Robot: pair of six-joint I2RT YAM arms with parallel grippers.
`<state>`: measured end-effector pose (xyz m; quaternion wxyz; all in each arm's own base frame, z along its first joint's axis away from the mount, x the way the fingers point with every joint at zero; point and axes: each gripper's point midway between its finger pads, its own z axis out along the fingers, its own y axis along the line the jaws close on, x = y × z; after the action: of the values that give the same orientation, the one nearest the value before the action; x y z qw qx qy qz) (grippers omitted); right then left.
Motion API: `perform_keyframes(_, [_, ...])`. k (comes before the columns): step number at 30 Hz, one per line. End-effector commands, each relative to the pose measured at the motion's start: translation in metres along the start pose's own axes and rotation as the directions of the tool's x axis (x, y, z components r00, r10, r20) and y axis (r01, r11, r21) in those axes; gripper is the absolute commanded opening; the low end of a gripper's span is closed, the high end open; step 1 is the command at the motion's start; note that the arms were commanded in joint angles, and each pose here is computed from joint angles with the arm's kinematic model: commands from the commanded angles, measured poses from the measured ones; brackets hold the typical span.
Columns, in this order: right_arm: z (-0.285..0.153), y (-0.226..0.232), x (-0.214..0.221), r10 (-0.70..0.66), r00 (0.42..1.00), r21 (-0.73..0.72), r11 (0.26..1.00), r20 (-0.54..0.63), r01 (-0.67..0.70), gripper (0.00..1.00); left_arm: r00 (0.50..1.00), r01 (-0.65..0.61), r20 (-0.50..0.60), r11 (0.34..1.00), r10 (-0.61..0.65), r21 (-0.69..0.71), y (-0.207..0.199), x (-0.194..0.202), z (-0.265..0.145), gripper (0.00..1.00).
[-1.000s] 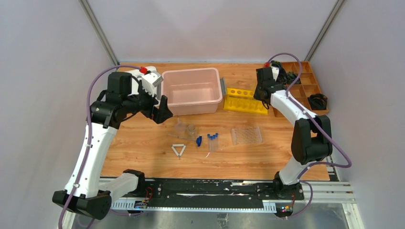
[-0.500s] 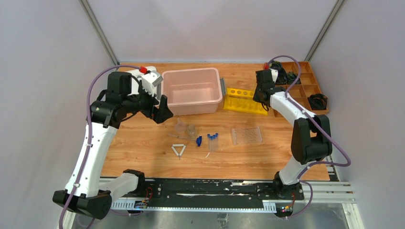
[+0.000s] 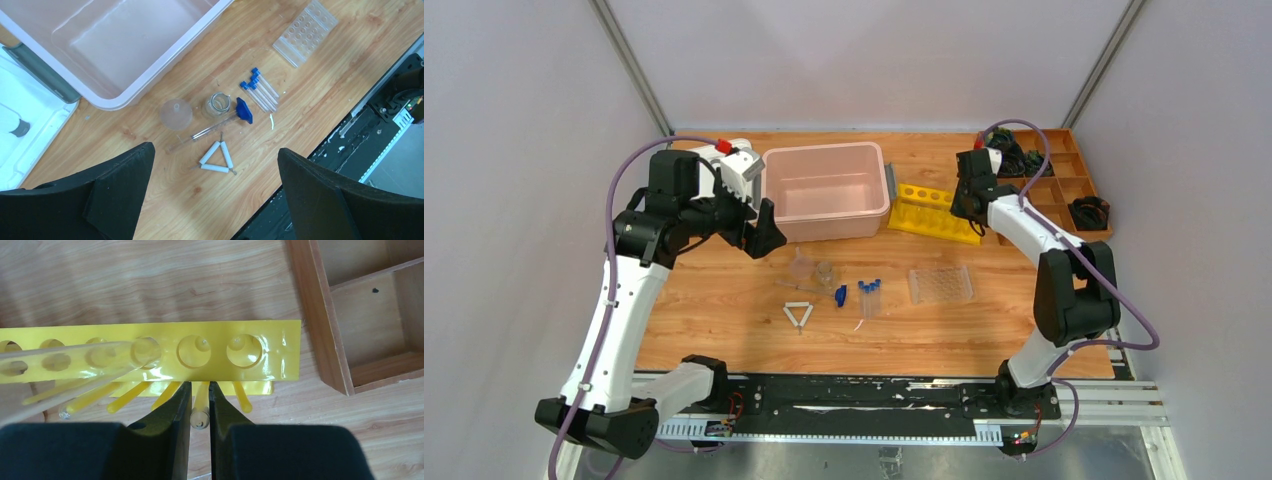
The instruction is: Organize the chemistry lab equipment
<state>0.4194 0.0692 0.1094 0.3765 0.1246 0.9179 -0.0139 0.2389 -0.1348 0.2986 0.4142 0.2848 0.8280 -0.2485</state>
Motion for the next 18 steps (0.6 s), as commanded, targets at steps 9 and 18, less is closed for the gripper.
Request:
perform_keyframes(9, [0.002,-0.02,-0.003,-0.051,0.999,0.124,0.991,0.014,0.049,0.0,1.0,-0.009,0.025,1.0,0.009,-0.006,0.002,-0.005,-0.003,1.0])
perform_keyframes(18, [-0.005,-0.012,-0.005,-0.049,0.999,0.08,0.996,-0.006,0.05,0.37,1.0,-0.001,0.022,1.0,0.001,-0.004,0.003,-0.004,-0.002,1.0])
